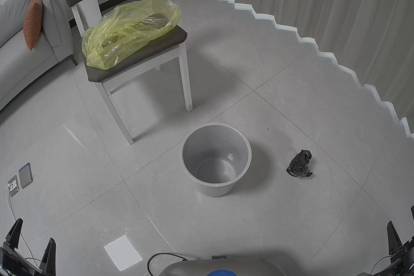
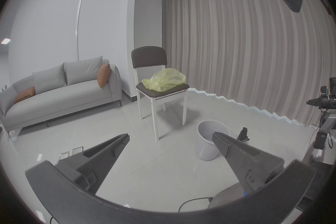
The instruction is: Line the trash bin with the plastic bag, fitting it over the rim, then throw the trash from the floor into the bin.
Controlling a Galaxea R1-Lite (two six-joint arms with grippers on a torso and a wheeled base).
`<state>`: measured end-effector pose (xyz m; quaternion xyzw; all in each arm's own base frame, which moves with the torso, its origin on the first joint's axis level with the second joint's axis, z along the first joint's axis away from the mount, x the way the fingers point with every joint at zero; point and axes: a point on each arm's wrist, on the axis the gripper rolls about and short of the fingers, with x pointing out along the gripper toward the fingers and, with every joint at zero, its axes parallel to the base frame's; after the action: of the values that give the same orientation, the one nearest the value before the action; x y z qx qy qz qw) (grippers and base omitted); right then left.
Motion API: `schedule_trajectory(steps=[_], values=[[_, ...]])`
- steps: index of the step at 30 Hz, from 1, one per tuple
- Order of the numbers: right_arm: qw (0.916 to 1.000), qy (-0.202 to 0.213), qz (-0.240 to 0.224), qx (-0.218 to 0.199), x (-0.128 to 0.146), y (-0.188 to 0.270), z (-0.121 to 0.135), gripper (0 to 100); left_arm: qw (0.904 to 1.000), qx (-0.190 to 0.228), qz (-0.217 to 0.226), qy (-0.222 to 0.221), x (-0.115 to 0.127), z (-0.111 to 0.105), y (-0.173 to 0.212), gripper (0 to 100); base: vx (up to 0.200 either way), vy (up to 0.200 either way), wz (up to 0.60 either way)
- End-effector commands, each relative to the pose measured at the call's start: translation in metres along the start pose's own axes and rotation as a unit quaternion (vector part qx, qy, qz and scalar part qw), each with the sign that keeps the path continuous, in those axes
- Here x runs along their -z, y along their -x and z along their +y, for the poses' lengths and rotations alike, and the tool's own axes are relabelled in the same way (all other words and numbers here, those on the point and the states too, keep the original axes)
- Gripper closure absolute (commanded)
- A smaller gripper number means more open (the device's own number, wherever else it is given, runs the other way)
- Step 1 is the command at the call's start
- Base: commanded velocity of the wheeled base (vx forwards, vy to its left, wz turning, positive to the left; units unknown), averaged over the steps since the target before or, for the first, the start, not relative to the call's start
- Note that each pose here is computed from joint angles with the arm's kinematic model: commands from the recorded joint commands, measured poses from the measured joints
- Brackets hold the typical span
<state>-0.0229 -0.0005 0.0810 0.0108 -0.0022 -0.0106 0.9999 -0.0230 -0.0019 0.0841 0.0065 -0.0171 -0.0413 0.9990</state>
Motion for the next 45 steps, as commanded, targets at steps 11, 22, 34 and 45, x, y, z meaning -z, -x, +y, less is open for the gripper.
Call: schedule_trajectory(steps=[11, 22, 34, 45], values=[[1.0000, -0.003, 0.001, -0.001, 0.005, 0.000, 0.000, 0, 0.9988, 0.031, -0.008, 0.036, 0.003, -0.001, 0.000, 0, 0.000, 0.000, 0.00], [1.0000, -0.005, 0.001, -0.001, 0.005, 0.000, 0.000, 0, 0.9978, 0.030, -0.012, 0.058, 0.002, -0.001, 0.000, 0, 0.000, 0.000, 0.00], [1.0000, -0.009, 0.000, -0.001, 0.005, 0.000, 0.000, 0, 0.9936, 0.091, -0.037, 0.056, -0.108, 0.000, -0.021, 0, 0.000, 0.000, 0.00], [0.9874, -0.115, -0.093, -0.056, -0.070, 0.013, 0.002, 0, 0.9971, 0.050, 0.005, 0.057, -0.161, 0.009, -0.136, 0, 0.000, 0.000, 0.00]])
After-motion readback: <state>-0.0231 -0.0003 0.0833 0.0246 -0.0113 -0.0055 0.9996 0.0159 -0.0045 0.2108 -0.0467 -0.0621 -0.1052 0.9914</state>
